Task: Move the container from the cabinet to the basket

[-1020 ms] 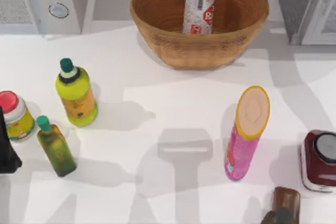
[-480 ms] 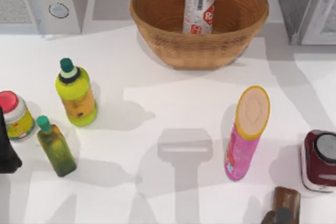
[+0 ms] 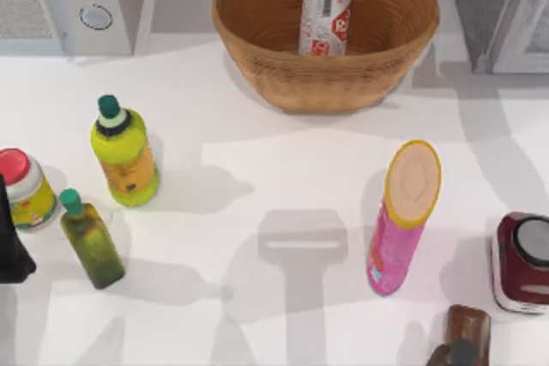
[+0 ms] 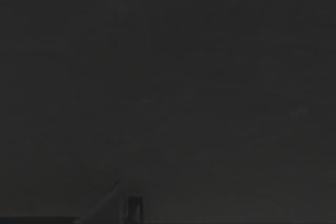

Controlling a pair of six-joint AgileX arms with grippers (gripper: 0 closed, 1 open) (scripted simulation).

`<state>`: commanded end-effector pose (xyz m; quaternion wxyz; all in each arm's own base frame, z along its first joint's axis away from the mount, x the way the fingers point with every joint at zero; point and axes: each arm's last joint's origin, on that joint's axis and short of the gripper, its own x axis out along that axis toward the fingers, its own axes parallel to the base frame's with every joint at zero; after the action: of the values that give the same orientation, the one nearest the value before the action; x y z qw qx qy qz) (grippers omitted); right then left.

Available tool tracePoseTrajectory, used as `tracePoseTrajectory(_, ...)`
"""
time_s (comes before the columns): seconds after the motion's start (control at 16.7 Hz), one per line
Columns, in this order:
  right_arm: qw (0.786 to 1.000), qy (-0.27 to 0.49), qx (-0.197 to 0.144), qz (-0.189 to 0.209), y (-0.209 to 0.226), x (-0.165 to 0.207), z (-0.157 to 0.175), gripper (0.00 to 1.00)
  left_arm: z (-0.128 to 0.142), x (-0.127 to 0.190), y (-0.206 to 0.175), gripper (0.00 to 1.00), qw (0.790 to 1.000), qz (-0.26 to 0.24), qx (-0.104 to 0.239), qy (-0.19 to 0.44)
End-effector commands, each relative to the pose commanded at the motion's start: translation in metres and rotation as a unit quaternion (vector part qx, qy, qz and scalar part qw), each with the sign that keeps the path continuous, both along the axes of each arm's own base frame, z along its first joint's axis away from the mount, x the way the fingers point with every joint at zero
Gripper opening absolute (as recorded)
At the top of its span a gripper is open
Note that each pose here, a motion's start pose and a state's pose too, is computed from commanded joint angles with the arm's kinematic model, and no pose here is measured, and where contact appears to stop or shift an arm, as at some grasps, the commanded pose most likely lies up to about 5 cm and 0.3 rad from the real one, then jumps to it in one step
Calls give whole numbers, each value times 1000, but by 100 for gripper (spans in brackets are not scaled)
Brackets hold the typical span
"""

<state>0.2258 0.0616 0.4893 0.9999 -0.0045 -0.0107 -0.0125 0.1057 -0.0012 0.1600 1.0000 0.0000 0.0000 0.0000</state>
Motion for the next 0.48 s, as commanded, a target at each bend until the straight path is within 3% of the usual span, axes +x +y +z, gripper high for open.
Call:
tracePoseTrajectory(0.24,1000,14,-3,2,-23,-39,-54,100,0,0,0,100,1000,0,0,0)
tracePoseTrajectory(0.48,1000,25,-3,5,-42,-79,-132,100,0,0,0,100,1000,0,0,0)
